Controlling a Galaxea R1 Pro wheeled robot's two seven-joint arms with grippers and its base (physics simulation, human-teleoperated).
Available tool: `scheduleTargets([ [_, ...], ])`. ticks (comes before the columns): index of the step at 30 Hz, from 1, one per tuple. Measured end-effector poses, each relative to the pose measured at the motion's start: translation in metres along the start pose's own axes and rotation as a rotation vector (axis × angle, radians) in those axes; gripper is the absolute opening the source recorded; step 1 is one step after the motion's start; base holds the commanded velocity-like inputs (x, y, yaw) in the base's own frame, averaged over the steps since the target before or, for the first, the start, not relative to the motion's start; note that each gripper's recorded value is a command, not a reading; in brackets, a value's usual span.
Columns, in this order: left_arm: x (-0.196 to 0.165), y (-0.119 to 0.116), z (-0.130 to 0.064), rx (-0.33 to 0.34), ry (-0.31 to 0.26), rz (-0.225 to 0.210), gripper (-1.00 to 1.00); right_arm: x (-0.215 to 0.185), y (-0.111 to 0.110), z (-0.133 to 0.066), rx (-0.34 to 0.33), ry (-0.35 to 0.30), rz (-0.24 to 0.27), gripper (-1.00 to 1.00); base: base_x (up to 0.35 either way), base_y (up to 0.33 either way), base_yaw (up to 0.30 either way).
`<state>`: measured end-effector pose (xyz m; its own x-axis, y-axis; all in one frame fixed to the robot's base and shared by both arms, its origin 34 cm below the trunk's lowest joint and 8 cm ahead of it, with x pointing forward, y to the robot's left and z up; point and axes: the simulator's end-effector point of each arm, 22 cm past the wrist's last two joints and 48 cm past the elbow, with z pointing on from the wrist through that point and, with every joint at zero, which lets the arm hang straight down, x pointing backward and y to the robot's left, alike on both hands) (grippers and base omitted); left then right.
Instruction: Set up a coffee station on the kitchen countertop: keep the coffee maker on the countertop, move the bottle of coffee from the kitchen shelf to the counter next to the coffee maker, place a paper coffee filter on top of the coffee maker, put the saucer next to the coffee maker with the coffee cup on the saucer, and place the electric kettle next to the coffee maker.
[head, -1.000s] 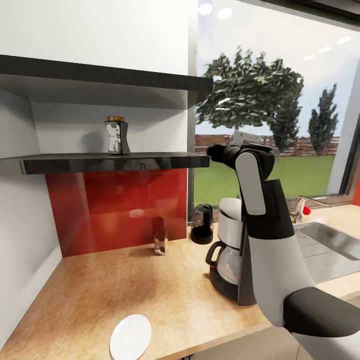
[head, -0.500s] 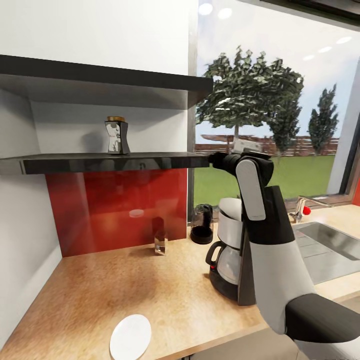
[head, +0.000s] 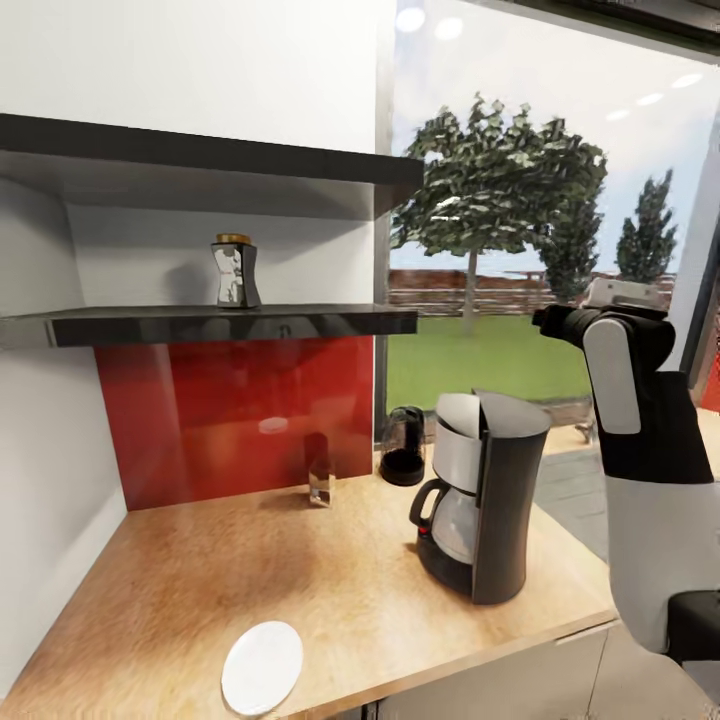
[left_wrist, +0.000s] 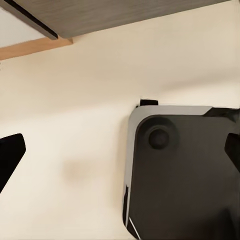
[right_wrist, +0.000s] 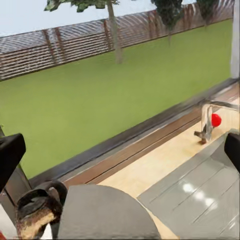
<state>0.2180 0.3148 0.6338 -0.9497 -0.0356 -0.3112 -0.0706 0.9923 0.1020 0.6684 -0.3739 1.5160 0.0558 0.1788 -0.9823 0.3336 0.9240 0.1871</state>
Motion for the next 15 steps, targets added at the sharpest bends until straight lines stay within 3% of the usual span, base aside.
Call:
scheduleTargets([
  [5,-0.001,0.001,0.000,-0.001,-0.001,-0.001,1.00,0.001,-0.001,0.000,0.003,0.001,0.000,1.00,-0.315,-0.005,0.000],
  [15,-0.006,0.001,0.001,-0.001,-0.009,-0.002,1.00,0.015,-0.004,0.002,0.008,0.024,-0.007,1.00,-0.336,0.000,-0.230],
])
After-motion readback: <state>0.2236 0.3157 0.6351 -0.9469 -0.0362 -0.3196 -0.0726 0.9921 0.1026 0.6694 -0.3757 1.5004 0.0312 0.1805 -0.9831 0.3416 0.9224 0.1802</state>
